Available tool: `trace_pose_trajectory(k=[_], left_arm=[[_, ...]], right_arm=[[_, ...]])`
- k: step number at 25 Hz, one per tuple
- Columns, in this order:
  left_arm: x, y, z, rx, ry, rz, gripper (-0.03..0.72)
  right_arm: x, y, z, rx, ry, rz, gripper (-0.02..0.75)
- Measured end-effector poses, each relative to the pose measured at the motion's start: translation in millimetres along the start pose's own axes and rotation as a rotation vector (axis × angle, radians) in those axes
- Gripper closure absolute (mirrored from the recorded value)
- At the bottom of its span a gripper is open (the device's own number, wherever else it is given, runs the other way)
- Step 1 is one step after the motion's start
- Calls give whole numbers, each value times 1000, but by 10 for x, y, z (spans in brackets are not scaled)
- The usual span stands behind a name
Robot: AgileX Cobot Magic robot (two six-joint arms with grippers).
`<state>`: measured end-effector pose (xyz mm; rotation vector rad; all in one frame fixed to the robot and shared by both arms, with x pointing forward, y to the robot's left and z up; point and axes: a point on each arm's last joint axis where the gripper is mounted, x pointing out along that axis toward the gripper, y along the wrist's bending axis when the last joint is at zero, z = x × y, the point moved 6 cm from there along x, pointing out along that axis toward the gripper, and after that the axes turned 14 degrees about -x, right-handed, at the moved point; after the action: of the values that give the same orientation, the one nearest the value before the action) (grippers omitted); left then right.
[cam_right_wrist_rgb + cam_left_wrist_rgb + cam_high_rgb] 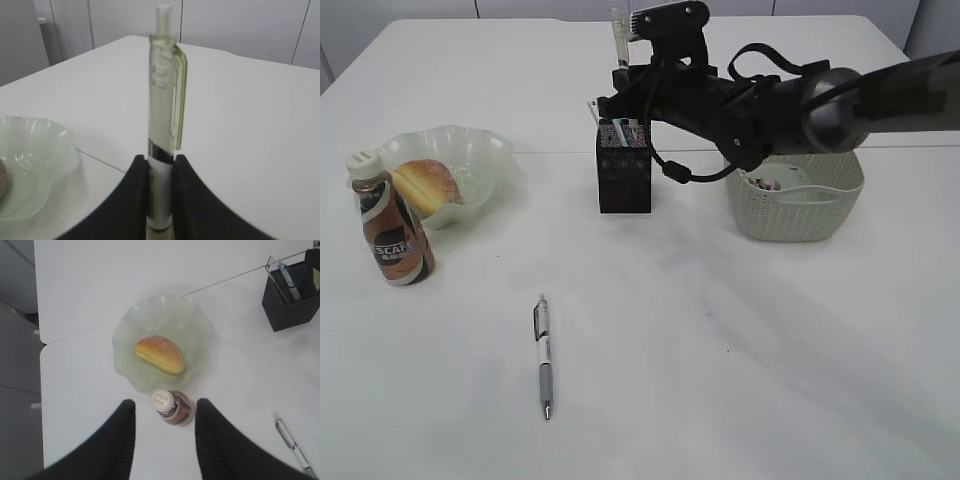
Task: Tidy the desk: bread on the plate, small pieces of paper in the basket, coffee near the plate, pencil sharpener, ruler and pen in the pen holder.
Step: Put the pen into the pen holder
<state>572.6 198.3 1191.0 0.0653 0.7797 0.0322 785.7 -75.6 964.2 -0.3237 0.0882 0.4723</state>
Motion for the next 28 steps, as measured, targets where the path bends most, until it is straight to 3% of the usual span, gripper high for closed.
trace_pose_trajectory(k=[14, 22, 28], left_arm=[[0, -2, 13, 1, -8, -1, 391], [0, -2, 13, 1, -8, -1, 391], [0, -2, 13, -5, -8, -1, 391]], right_arm=[[56, 40, -183, -28, 29, 14, 628], [60, 35, -206, -34, 55, 15, 419], [43, 27, -257, -37, 109, 17, 384]])
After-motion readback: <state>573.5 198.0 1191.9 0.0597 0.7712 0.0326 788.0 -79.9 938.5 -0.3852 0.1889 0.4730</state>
